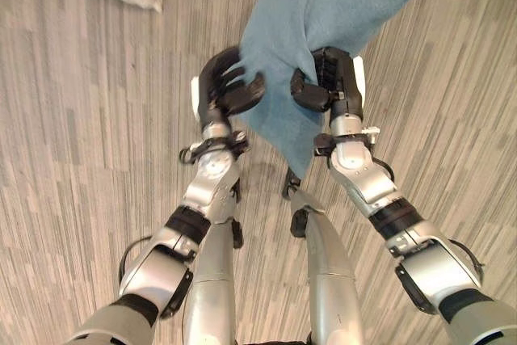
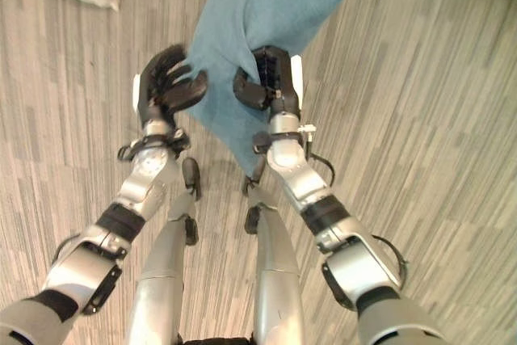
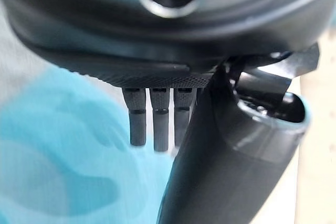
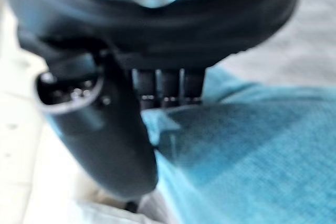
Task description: Pick up all the scattered cushions and arrange them neatly on the sofa.
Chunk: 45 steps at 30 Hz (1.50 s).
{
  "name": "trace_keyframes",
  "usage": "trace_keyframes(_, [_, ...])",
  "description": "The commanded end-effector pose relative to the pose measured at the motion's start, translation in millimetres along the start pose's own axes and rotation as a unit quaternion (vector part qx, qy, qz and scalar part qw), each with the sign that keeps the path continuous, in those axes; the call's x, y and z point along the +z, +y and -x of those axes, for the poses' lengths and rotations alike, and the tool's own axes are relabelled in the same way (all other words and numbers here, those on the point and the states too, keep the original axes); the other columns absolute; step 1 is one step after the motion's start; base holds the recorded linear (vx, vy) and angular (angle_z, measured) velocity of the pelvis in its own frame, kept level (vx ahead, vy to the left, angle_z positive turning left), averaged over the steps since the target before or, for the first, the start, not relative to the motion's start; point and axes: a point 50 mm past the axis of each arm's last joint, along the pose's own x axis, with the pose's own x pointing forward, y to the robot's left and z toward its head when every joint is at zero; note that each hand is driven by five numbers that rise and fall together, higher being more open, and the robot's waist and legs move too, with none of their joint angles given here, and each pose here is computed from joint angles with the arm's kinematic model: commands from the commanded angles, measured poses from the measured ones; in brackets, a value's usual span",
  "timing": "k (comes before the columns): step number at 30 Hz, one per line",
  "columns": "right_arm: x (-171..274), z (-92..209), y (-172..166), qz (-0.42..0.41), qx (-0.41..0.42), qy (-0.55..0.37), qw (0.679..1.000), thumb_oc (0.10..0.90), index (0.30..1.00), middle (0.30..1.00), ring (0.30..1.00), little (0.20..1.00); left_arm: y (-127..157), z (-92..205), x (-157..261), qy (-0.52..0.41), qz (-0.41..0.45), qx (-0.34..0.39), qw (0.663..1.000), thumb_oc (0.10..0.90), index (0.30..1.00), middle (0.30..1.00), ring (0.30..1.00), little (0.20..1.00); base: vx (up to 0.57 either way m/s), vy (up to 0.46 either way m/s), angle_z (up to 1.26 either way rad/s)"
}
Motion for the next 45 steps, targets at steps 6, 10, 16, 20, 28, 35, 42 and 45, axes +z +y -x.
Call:
trace_keyframes(6, [64.4,19.5,-3.8,-0.045,0.026,-0.193,0.98,0.4,0.3,0.3,0.3,0.3,37.6,44.9,-52.9,0.072,-0.015,0.0,0.997,0.8,0.9,0.9,0.9,0.9,0.01,0.021,0.08])
trace_keyframes(10, [66.4,28.8,-13.9,-0.051,0.03,-0.205,0.977,0.4,0.3,0.3,0.3,0.3,60.5,63.0,-72.3,0.115,-0.017,0.016,0.993,0.8,0.9,0.9,0.9,0.9,0.09,0.035,0.12])
trace_keyframes(16, [73.9,38.9,-24.3,-0.075,0.041,-0.224,0.971,0.4,0.3,0.3,0.3,0.3,75.3,77.4,-81.1,0.139,-0.001,0.024,0.99,0.8,0.9,0.9,0.9,0.9,0.11,0.039,0.03])
trace_keyframes(20, [82.3,44.5,-28.5,-0.096,0.051,-0.244,0.964,0.4,0.3,0.3,0.3,0.3,80.4,85.5,-86.2,0.153,0.013,0.027,0.988,0.8,0.9,0.9,0.9,0.9,0.1,0.029,-0.02])
trace_keyframes(28, [92.6,55.4,-26.6,-0.148,0.084,-0.263,0.95,0.4,0.3,0.3,0.3,0.3,90.4,91.3,-88.0,0.16,0.047,0.043,0.985,0.8,0.9,0.9,0.9,0.9,0.1,0.02,-0.06])
trace_keyframes(35, [88.9,58.4,-12.6,-0.158,0.104,-0.248,0.95,0.4,0.3,0.3,0.3,0.3,59.6,85.5,-75.5,0.138,0.169,0.007,0.976,0.8,0.9,0.9,0.9,0.9,0.08,0.004,-0.05])
trace_keyframes(42, [84.2,59.5,2.0,-0.176,0.109,-0.229,0.951,0.4,0.3,0.3,0.3,0.3,13.8,78.9,-57.2,0.116,0.239,-0.061,0.962,0.588,0.582,0.582,0.582,0.582,0.03,-0.003,-0.01])
trace_keyframes(45, [82.8,59.1,4.3,-0.178,0.107,-0.223,0.952,0.4,0.3,0.3,0.3,0.3,0.9,78.4,-51.9,0.11,0.24,-0.089,0.96,0.4,0.3,0.3,0.3,0.3,0.01,-0.005,-0.03])
